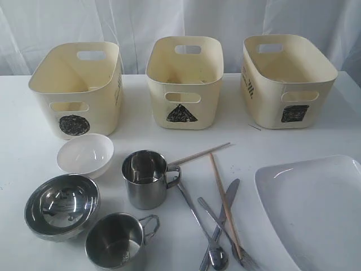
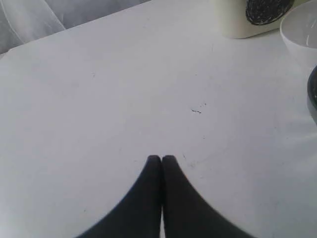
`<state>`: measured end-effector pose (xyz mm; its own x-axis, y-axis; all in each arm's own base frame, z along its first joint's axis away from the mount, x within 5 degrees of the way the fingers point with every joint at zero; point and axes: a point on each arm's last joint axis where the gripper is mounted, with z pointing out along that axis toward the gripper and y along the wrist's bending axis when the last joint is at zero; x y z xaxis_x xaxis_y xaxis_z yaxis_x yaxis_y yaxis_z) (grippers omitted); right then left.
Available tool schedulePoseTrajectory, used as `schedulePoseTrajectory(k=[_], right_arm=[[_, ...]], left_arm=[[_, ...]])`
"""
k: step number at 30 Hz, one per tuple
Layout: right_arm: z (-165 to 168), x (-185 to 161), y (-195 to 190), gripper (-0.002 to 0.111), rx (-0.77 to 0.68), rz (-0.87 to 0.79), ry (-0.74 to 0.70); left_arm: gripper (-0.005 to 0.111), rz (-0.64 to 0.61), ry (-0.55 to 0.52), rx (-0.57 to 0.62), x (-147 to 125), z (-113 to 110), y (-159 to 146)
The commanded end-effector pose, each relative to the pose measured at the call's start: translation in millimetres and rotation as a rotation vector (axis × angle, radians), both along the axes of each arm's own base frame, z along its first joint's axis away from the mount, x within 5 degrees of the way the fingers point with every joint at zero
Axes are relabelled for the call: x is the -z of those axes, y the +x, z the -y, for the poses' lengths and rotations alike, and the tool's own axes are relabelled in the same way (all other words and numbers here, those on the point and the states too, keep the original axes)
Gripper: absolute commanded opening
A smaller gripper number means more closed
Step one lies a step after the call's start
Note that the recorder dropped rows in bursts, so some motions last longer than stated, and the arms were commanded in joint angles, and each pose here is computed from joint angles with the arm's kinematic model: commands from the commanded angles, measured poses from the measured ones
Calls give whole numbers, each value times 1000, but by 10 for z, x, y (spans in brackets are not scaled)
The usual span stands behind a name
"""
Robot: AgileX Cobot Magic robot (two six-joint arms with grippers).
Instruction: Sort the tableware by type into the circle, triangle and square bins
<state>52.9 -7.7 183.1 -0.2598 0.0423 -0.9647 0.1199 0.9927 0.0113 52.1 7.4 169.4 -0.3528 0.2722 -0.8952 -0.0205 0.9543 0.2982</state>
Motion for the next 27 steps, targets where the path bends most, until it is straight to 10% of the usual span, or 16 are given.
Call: schedulePoseTrajectory(k=[1,4,9,11,13,27], right_arm=[[2,7,1,0,5,12,0],[1,7,1,0,3,12,0],[-10,7,2,0,-18,12,1],[-10,7,2,0,-18,12,1],[-10,7,2,0,-18,12,1],[-10,7,2,0,-18,12,1]], left_arm=[[0,18,-65,-7,1,14,3],[0,102,-338,-40,-50,58,23],[0,243,-505,-69,-162,50,46],[0,294,-890,-142,-189,61,50],[0,309,-1028,-173,-196,58,50],[0,208,-976,-157,-278,105,13]])
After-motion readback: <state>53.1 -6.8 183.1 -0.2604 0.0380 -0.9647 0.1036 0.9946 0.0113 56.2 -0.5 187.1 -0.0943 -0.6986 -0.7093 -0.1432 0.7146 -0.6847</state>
